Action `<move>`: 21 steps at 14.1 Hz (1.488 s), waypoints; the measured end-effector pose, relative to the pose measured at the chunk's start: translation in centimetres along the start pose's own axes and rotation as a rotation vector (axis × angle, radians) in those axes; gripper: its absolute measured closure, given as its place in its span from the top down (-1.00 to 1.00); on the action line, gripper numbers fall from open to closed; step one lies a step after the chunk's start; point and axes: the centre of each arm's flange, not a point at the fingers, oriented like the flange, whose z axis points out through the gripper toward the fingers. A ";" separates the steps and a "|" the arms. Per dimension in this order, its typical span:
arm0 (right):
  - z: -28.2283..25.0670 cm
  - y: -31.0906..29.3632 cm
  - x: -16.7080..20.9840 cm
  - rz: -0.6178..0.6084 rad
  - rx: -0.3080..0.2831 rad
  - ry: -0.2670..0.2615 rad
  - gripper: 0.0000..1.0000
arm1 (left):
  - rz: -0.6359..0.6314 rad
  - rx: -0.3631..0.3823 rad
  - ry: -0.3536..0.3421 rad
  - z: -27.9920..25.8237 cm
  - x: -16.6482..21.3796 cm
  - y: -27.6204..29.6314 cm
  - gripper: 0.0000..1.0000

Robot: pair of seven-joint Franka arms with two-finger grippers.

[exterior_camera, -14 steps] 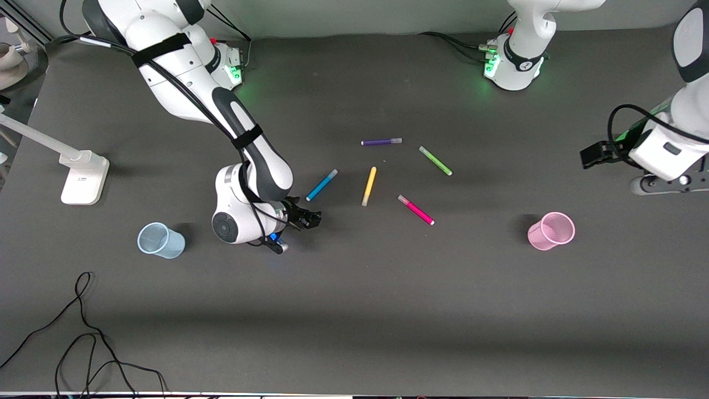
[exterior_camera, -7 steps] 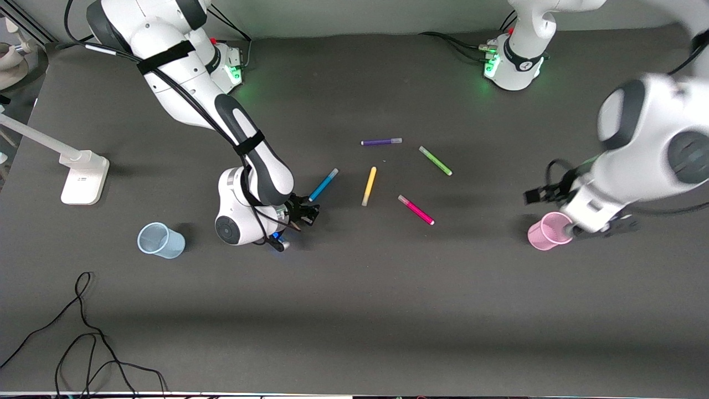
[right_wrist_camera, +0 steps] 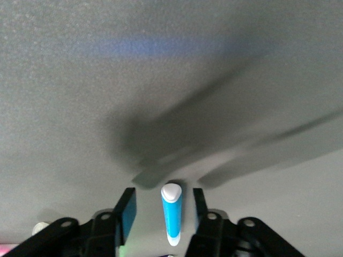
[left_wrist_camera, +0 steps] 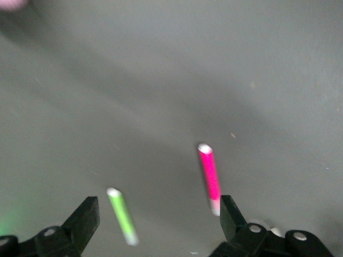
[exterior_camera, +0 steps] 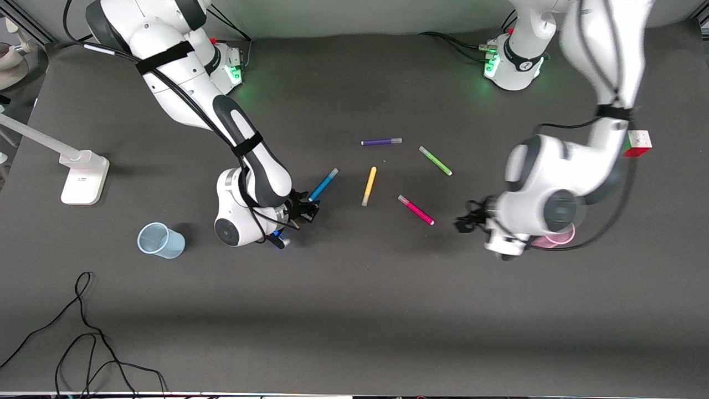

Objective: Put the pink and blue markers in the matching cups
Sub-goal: 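Lift the blue marker with the right gripper while the left gripper reaches the pink marker, then grasp the pink marker with the left gripper and carry it toward the pink cup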

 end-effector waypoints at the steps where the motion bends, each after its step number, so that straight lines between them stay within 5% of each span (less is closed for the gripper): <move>1: 0.0 0.0 0.0 0.001 0.002 -0.001 0.07 | -0.040 0.007 0.006 1.9 -2.0 1.7 1.00; 2: 0.0 0.0 0.0 0.003 0.006 -0.005 0.03 | -0.069 0.012 0.012 3.5 -3.4 2.8 1.00; 5: 0.0 -0.1 -0.1 0.008 0.013 -0.011 -0.67 | -0.134 0.003 0.026 7.0 -4.8 4.7 0.98; 11: -2.8 0.4 0.7 0.014 0.026 -0.010 -0.98 | -0.197 -0.032 0.048 11.5 -3.8 4.4 0.76; 13: -7.1 0.6 0.3 -0.010 0.038 0.045 -0.98 | -0.198 -0.017 0.046 13.5 -4.3 4.3 0.59; 15: -10.0 0.7 -1.1 -0.030 0.060 0.066 -0.67 | -0.193 -0.016 0.051 14.8 -5.5 4.8 0.48; 16: -9.9 0.6 -1.6 -0.032 0.065 0.062 -0.49 | -0.193 -0.021 0.054 15.0 -5.9 5.1 0.25; 18: -6.5 0.0 -2.3 -0.012 0.083 0.037 -0.07 | -0.198 -0.023 0.055 15.1 -6.1 5.1 0.14; 21: 0.8 -1.0 -3.5 0.008 0.069 0.024 0.52 | -0.199 -0.026 0.055 15.0 -6.2 5.3 -0.51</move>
